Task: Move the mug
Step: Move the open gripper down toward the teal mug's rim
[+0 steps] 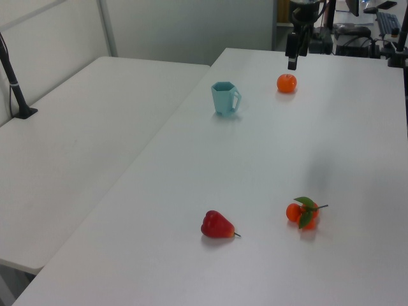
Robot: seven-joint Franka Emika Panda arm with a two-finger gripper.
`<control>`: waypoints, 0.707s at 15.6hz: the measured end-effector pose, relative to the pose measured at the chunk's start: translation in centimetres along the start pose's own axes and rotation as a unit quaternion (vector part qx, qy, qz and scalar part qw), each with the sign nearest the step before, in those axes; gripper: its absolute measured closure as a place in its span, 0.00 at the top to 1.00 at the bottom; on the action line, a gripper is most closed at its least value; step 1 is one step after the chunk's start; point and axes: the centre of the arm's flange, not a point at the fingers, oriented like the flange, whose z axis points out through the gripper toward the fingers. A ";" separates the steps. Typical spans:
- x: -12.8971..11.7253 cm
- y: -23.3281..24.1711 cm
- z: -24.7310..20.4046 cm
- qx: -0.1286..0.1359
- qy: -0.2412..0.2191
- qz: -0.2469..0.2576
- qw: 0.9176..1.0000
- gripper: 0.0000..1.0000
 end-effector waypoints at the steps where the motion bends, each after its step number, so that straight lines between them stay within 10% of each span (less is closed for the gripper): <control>1: 0.0 0.0 0.1 0.000 -0.001 -0.001 1.000 1.00; 11: 0.1 0.5 0.2 0.000 -0.002 -0.002 1.000 1.00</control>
